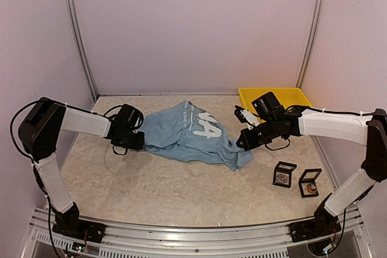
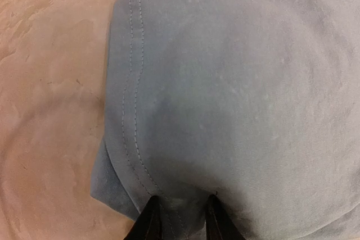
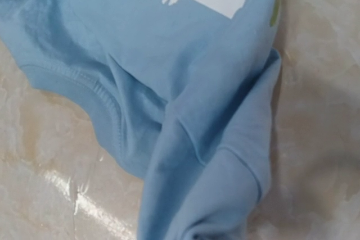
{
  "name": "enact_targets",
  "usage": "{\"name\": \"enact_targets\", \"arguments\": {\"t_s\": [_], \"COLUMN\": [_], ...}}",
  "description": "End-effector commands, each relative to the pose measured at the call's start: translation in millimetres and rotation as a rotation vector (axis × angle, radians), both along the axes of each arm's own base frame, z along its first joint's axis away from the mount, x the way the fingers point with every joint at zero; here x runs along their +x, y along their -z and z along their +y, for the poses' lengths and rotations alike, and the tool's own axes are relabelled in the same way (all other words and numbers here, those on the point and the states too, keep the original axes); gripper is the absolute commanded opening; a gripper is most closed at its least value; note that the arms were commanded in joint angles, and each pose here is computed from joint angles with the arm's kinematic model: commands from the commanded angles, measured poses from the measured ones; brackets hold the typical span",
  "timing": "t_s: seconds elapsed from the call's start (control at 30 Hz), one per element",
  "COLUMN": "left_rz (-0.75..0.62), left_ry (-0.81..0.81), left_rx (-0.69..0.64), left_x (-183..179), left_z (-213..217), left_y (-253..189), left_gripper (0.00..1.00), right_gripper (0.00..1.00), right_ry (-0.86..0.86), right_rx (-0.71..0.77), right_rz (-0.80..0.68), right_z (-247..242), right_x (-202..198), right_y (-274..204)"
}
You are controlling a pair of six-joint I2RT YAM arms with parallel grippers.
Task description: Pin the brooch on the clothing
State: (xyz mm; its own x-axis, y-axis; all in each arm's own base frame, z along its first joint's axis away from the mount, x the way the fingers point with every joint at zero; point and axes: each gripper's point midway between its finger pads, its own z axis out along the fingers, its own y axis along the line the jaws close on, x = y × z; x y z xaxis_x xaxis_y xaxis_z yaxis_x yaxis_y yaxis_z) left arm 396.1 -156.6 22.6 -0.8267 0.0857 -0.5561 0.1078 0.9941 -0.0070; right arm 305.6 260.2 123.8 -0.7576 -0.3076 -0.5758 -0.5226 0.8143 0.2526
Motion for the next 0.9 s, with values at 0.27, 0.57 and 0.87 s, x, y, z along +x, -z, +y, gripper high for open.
{"name": "enact_targets", "arguments": {"t_s": [0.27, 0.57, 0.87], "left_rz": [-0.034, -0.028, 0.061], "left_ry": [0.012, -0.034, -0.035], "left_rx": [-0.057, -0.12, -0.095], "left_x": [-10.2, -15.4, -16.8], "left_z": [1.8, 14.9, 17.3], "left_y": [-27.2, -31.7, 4.1], "left_gripper": [0.43, 0.46, 0.44], "right_gripper": [0.0, 0.0, 0.0], "right_ry": [-0.017, -0.02, -0.018], "right_rx": [-0.004, -0.005, -0.004], "right_rz": [-0.002, -0.005, 0.004], "right_z": [3.8, 3.2, 2.1], "right_x": [-1.6, -1.8, -4.1], "right_y": [-3.6, -3.2, 0.6]}}
